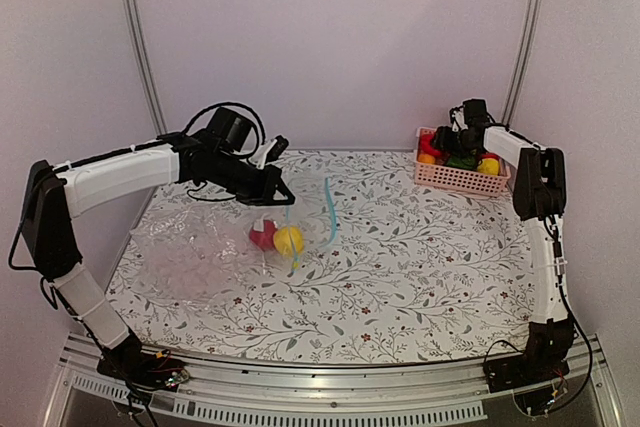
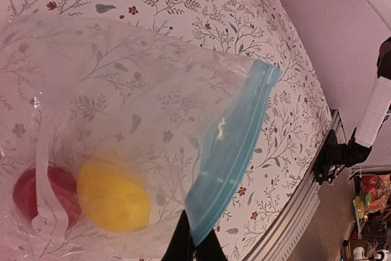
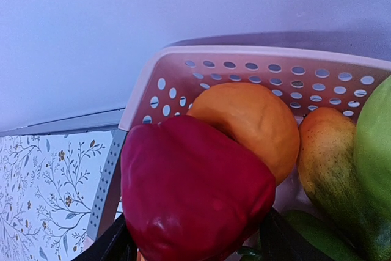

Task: Place the food in the zip-top bag and seal the zipper
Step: Pick up the fake vegetable from the bin.

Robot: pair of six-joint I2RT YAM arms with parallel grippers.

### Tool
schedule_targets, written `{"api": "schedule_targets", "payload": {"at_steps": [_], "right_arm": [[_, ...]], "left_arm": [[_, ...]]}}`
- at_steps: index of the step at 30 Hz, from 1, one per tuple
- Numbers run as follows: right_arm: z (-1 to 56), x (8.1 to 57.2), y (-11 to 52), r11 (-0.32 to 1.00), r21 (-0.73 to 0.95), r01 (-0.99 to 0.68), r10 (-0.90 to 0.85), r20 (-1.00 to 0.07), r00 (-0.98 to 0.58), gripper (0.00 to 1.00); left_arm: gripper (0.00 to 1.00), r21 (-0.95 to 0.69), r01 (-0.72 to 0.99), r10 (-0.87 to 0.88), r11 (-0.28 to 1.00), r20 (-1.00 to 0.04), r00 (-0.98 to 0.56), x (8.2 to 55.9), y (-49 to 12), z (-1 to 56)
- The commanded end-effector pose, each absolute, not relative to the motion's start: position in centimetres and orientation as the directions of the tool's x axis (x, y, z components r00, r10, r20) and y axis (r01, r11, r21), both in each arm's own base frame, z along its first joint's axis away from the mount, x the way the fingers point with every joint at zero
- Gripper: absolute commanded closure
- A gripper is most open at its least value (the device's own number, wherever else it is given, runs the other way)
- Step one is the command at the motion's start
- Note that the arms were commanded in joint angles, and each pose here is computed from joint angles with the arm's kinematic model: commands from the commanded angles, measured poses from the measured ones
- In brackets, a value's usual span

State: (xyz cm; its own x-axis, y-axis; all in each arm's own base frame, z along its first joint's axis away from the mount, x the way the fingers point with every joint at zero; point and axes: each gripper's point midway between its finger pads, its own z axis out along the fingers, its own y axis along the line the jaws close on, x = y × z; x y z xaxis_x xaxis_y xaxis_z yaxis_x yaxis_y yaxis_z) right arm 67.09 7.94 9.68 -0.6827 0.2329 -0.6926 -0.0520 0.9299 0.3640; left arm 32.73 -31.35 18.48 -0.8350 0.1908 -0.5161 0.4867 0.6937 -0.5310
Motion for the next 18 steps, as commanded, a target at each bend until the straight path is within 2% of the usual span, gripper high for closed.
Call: {"api": "schedule_targets", "payload": {"at_steps": [1,6,18], "right_arm": [[10.0,66.3,8.3,0.917,0.395,-0.051,0.258,-0.687,-0.68,0.46],[13.4,65.5,7.9,0.923,0.381,-0.062,0.256,-0.724,-0.641,0.49],[16.3,62.7,7.4,0.934,0.349,-0.073,0.232,-0.75,-0.619,0.51]], "left_arm": [[1.0,-0.545,0.474,0.176,0.692,-0.51,-0.842,33.3,-31.2,18.9],[1.0,-0.55,0.474,0.175,0.687,-0.509,-0.843,33.2,-31.3,19.0],[1.0,-0.548,0.477,0.169,0.687,-0.518,-0.838,33.2,-31.2,19.4]]}}
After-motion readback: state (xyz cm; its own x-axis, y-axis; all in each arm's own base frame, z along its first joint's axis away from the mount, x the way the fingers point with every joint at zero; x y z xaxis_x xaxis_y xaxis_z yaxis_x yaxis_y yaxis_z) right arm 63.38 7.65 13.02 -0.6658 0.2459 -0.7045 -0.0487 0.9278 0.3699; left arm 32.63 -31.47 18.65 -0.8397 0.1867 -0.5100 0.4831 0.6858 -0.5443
